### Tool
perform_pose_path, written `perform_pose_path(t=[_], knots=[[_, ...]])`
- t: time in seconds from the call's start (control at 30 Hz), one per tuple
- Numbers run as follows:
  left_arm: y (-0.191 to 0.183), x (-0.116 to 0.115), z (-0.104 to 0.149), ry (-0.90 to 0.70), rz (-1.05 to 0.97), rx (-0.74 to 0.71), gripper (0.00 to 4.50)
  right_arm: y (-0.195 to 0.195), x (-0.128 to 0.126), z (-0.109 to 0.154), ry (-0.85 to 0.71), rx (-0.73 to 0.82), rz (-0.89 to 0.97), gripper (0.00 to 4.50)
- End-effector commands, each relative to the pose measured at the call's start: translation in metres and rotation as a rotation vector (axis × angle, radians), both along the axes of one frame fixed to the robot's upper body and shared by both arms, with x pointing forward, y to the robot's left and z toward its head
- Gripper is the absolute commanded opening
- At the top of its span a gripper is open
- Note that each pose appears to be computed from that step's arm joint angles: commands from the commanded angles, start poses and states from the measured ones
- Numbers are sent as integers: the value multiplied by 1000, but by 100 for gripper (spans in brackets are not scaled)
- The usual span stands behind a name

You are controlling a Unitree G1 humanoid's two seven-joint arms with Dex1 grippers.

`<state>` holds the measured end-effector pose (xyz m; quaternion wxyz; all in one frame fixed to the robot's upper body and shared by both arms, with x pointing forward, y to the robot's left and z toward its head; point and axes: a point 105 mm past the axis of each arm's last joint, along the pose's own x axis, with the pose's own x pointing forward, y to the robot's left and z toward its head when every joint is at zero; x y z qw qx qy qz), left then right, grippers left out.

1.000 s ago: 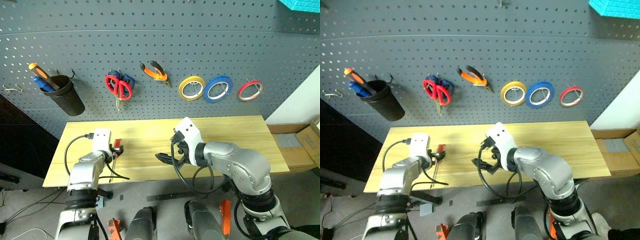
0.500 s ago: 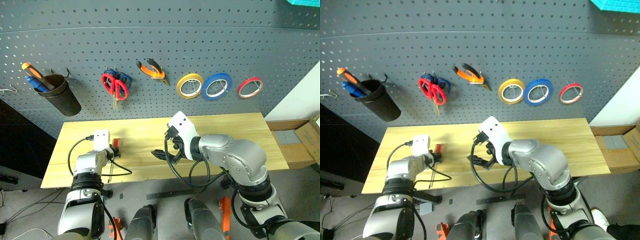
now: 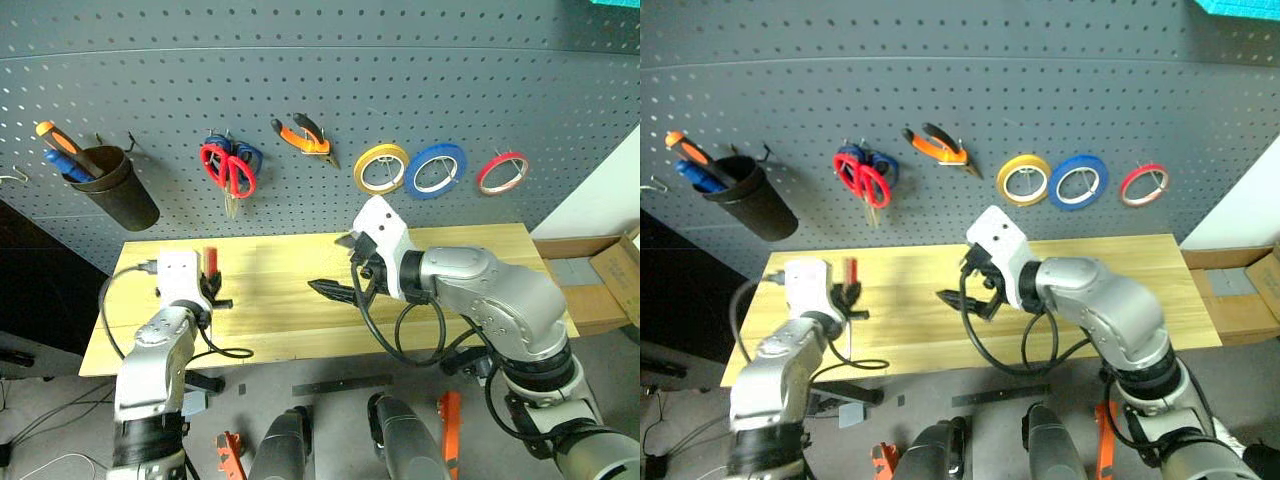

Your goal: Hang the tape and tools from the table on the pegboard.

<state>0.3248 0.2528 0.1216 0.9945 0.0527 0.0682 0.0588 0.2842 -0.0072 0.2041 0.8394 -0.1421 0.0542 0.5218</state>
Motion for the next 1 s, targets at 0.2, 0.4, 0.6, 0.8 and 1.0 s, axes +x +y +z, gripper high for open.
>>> perform_pose_path(t=[0.2,0.4,0.6,0.8,1.0], knots=[[7,-16,130,-513,84,111,86,4,-2,58,-206,119,158,450],[18,-1,207,-734,83,97,86,8,26,85,-275,167,104,450],[49,16,237,-783,118,110,86,22,49,111,-313,219,35,450],[67,27,242,-798,154,134,86,44,62,127,-333,261,9,450],[71,31,258,-849,164,128,86,54,62,136,-353,283,22,450]])
